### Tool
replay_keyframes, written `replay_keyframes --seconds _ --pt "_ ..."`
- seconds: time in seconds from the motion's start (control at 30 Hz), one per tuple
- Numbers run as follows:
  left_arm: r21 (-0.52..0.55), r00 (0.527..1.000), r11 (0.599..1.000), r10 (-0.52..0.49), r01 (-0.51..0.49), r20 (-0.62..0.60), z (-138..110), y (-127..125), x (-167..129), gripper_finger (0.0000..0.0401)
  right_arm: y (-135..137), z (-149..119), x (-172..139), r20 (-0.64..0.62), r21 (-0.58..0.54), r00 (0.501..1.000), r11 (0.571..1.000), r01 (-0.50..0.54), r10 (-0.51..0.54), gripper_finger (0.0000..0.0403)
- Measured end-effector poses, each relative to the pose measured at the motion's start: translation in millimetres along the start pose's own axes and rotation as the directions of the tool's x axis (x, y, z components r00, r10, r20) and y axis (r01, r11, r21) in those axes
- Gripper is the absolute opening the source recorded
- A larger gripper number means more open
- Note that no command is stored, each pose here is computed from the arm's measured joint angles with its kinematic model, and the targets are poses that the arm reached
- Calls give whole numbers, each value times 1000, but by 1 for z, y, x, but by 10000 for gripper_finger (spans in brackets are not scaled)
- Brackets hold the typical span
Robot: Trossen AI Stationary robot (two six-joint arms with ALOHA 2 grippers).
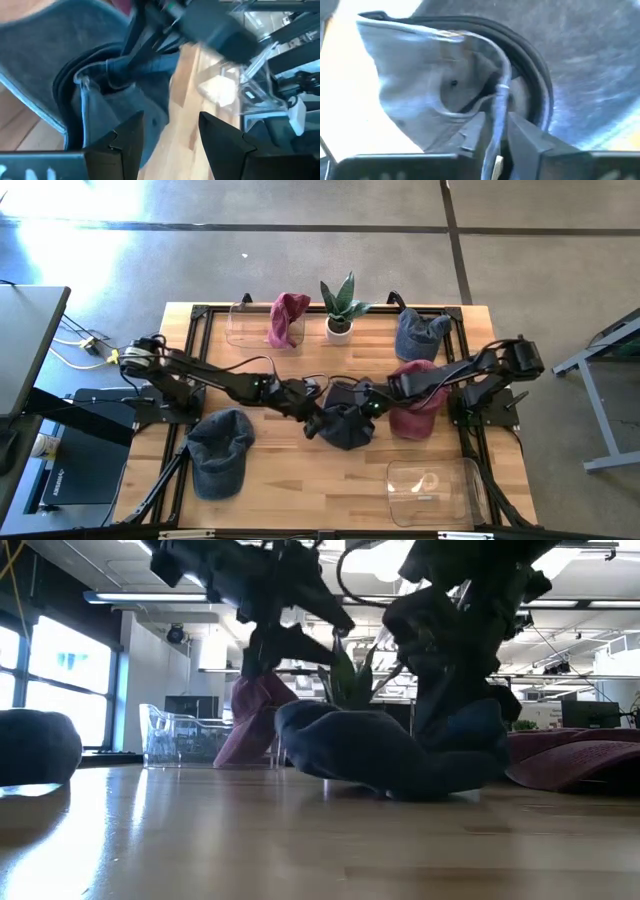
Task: Pick & Place hat
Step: Put the middle blue cap into the bottom transparent bin
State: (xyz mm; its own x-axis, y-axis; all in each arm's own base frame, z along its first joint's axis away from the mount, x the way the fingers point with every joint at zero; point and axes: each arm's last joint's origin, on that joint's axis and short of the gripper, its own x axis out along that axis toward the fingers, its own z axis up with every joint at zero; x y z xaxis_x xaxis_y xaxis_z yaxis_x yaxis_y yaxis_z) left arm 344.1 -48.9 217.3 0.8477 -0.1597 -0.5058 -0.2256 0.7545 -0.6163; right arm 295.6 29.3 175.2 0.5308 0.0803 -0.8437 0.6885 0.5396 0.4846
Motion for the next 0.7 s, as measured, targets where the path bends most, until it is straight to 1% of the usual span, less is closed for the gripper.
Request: replay_keyframes --seconds 0.1,0.17,0.23,0.3,0.37,0.4,0.5,0.63,0.7 --pt "-33 999 999 36 -37 -20 -3 9 9 182 4 2 -17 29 -6 999 1000 -21 21 118" --pt "-55 994 994 87 -91 -64 -7 17 12 182 8 2 -29 32 -12 997 997 -73 73 133" --pt "-62 990 992 107 -113 -86 -9 20 12 182 13 -1 -35 24 -36 991 991 -128 129 139" --pt "-59 986 989 131 -137 -106 -12 22 13 182 21 -5 -37 -8 -91 979 975 -204 204 136" --pt "-54 973 980 184 -193 -140 -17 28 16 182 26 -9 -32 -51 -137 972 962 -236 231 125" --pt "-49 964 973 215 -225 -159 -20 31 15 182 26 -12 -27 -63 -144 973 963 -229 222 117" --pt "-44 950 962 259 -270 -177 -22 33 13 182 21 -17 -7 -97 -148 985 976 -158 145 82" --pt "-44 904 931 338 -361 -260 -30 41 8 182 11 -21 12 -94 -82 996 996 -20 12 25" --pt "-56 887 917 366 -396 -281 -31 41 2 182 7 -23 14 -76 -52 996 998 38 -42 7"
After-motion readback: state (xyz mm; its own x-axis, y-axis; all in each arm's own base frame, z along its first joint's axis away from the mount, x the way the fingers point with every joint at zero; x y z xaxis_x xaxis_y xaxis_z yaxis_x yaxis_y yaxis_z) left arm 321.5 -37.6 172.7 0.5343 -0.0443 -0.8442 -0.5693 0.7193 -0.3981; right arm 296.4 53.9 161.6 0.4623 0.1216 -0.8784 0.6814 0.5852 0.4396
